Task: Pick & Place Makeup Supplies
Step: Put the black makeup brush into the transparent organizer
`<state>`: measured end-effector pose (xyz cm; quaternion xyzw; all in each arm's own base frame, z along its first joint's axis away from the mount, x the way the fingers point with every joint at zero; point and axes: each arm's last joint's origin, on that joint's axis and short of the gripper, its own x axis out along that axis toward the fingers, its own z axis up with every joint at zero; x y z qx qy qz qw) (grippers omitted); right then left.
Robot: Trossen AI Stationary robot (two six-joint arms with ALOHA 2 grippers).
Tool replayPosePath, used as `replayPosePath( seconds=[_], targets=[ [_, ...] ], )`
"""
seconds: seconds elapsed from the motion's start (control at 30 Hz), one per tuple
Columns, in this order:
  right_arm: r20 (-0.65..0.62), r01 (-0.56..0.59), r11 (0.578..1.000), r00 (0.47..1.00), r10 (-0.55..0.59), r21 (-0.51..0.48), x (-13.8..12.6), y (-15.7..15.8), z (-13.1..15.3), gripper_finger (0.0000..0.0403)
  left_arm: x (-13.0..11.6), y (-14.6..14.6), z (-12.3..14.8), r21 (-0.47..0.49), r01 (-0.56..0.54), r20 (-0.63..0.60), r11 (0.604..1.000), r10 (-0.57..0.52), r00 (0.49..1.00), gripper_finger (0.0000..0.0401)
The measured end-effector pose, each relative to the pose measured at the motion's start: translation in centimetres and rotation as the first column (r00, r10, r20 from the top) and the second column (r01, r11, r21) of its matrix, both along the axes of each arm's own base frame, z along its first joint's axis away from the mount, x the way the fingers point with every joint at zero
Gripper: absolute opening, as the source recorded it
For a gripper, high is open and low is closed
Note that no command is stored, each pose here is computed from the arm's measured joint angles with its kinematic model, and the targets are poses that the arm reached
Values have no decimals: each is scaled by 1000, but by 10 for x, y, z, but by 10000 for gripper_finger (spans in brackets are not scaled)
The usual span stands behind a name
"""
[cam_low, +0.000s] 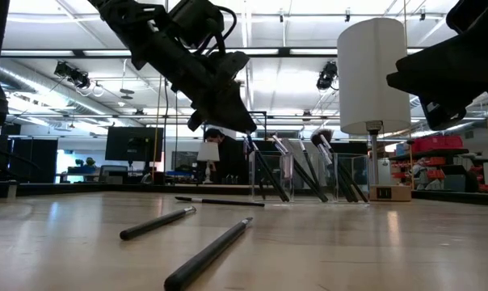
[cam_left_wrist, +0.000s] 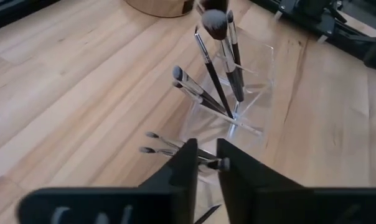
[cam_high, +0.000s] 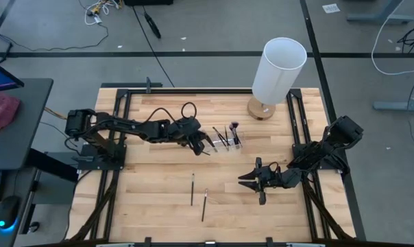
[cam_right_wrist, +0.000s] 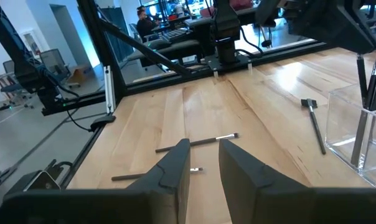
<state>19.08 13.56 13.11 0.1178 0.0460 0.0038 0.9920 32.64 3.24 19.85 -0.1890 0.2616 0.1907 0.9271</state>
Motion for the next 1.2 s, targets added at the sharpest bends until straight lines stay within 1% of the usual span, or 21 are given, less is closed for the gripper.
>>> replayPosePath(
  seconds=[0.17, 0.27, 0.4, 0.53, 0.7, 0.83, 0.9, 0.97, 1.03, 1.1, 1.13, 1.2],
  targets=[
    [0, 0, 1000, 1000, 0, 0, 0, 0, 0, 89, 0, 1, 0, 23, -30, -2, 999, 30, 1000, 108],
    [0, 0, 1000, 1000, 0, 0, 0, 0, 0, 89, -1, 3, 0, 63, -75, -5, 995, 75, 997, 126],
    [0, 0, 1000, 1000, 0, 0, 0, 0, 0, 89, -2, 5, 1, 159, -132, -19, 978, 136, 990, 136],
    [0, 0, 1000, 1000, 0, 0, 0, 0, 0, 89, -2, 8, 2, 236, -183, -17, 954, 192, 981, 137],
    [-1, 1, 1000, 1000, -1, -1, 0, 0, 0, 89, -1, 8, 9, 275, -163, 1, 948, 169, 986, 138],
    [-9, 3, 1000, 1000, -3, 2, 0, 0, -1, 89, -3, 0, 28, 298, -114, 26, 948, 111, 993, 138],
    [-18, 6, 1000, 1000, -6, 11, 0, 0, -2, 89, -9, -7, 36, 301, -91, 17, 949, 90, 996, 138],
    [-33, 8, 1000, 999, -8, 20, 0, -1, -4, 89, -15, -16, 42, 299, -63, 3, 952, 65, 998, 138],
    [-36, 9, 1000, 999, -8, 24, 0, -1, -4, 89, -26, -26, 47, 297, -37, -40, 954, 51, 998, 138],
    [-39, 9, 1000, 999, -8, 24, 0, -1, -5, 89, -34, -36, 49, 289, -33, -69, 957, 56, 996, 138],
    [-38, 10, 1000, 999, -9, 24, 0, -1, -4, 89, -40, -42, 48, 290, -30, -113, 956, 66, 991, 138],
    [-41, 8, 1000, 999, -7, 22, 0, -1, -5, 89, -48, -53, 45, 286, -52, -146, 957, 98, 984, 138]
  ],
)
